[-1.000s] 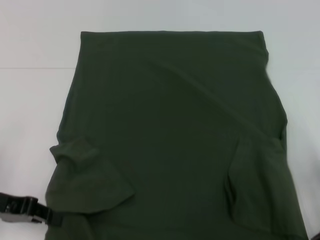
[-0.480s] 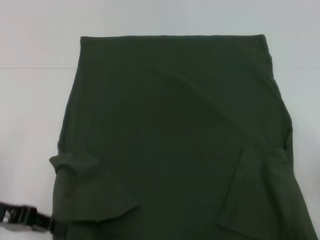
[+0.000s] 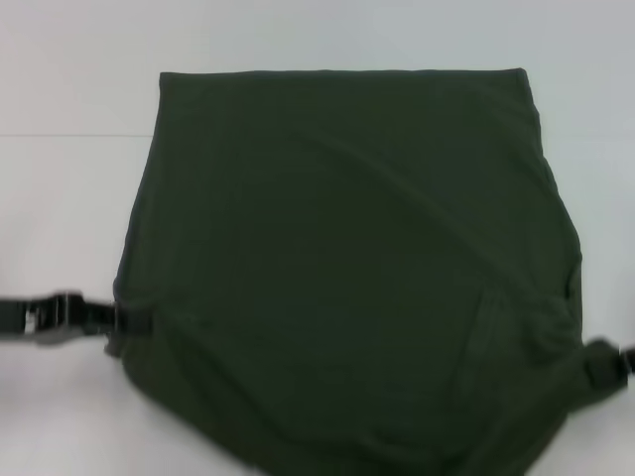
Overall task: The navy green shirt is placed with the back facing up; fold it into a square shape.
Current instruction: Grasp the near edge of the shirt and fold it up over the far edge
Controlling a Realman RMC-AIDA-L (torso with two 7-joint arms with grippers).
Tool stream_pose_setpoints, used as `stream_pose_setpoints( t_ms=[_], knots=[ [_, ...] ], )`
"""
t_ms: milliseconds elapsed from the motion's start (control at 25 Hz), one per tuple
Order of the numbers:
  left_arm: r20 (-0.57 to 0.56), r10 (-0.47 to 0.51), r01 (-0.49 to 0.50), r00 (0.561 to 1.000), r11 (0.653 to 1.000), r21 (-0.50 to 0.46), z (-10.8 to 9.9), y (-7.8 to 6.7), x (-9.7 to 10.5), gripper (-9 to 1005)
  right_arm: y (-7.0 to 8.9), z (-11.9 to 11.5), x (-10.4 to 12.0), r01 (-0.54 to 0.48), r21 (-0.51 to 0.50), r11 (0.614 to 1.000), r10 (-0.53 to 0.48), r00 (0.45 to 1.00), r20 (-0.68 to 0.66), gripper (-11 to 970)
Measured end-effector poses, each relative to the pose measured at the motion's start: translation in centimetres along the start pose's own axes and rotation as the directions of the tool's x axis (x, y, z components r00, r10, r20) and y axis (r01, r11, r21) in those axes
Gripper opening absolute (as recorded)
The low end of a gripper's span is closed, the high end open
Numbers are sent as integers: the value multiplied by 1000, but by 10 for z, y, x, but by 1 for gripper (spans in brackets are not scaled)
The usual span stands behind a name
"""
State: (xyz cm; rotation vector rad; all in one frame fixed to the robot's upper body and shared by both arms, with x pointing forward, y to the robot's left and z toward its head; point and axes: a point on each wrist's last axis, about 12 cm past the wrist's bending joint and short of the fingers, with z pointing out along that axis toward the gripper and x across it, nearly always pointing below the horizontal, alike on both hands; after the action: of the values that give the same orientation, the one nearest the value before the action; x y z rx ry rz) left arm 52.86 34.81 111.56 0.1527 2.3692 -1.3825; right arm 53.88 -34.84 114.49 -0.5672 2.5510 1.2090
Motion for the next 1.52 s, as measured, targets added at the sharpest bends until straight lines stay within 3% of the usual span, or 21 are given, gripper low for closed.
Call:
stream_pose_setpoints(
  t_ms=[240,640,1080,1520],
  knots=[
    [207,26,-36,978,998,44,0,-1,-16,50,-4,-9,-2,1,-23,1000,4,979,204,57],
    [352,-8,-10,936,999,49,16,5,-28,50,-20,-8,6,-59,-34,998,68,869,490,58],
    [431,-18,17,902,1000,5,25,14,-28,50,-40,-1,17,-163,-44,986,153,757,635,61],
    [494,41,-4,868,997,-75,42,18,-34,50,-49,12,5,-188,50,981,105,731,674,64]
  ],
)
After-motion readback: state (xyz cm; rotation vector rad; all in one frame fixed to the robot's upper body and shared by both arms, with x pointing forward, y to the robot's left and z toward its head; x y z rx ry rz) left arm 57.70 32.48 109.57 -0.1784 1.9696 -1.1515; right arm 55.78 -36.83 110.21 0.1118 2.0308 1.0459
